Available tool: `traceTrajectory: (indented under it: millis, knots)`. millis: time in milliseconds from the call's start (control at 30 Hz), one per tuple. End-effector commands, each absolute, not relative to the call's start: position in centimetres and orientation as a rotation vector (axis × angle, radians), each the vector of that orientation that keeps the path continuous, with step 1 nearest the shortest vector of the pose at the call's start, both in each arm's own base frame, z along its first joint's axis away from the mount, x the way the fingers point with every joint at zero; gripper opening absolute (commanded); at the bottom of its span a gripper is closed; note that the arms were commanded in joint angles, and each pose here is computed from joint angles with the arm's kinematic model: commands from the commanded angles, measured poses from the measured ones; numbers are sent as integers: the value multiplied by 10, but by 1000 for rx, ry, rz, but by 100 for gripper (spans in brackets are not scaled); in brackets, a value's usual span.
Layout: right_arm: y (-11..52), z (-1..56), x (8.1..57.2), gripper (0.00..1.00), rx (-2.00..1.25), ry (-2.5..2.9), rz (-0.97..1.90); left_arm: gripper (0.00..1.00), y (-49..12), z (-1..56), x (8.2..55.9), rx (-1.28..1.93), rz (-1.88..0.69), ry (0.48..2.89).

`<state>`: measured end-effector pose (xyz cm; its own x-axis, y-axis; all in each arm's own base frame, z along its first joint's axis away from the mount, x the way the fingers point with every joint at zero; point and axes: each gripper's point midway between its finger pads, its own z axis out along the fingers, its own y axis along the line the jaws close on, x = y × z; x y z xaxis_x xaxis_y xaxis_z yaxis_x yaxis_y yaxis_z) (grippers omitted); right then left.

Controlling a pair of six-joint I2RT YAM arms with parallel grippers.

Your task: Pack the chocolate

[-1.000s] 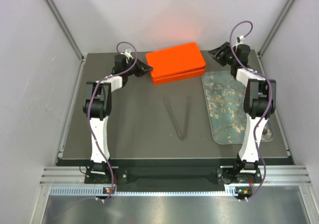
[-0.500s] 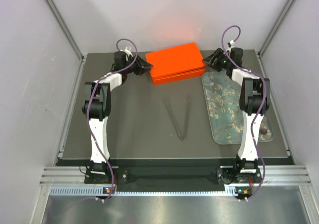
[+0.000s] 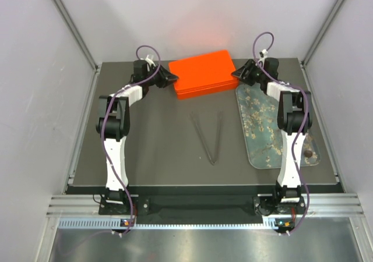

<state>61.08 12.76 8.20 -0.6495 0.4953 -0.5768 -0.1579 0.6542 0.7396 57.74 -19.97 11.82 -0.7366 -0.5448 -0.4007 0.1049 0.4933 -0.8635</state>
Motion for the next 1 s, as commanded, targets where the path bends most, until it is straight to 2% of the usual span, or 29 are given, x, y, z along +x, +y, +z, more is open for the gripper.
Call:
traceTrajectory:
  millis: [0, 133, 233, 467, 667, 967]
  knots:
    - [143, 100, 603, 60, 172, 2028, 1036, 30, -209, 105, 573, -343, -1276, 2105]
    - [141, 105, 605, 60, 169, 2016, 1033, 22, -215, 105, 569, -328, -1286, 2111]
    - [140, 114, 608, 61, 165, 1992, 1043, 21, -217, 105, 567, -331, -1295, 2122]
    - [135, 131, 612, 64, 167, 1954, 1044, 34, -211, 134, 574, -310, -1255, 2079]
    - [135, 141, 612, 65, 168, 1925, 1058, 40, -198, 149, 589, -304, -1154, 2052]
    - [134, 143, 613, 67, 166, 1923, 1044, 42, -188, 156, 587, -292, -1087, 2058]
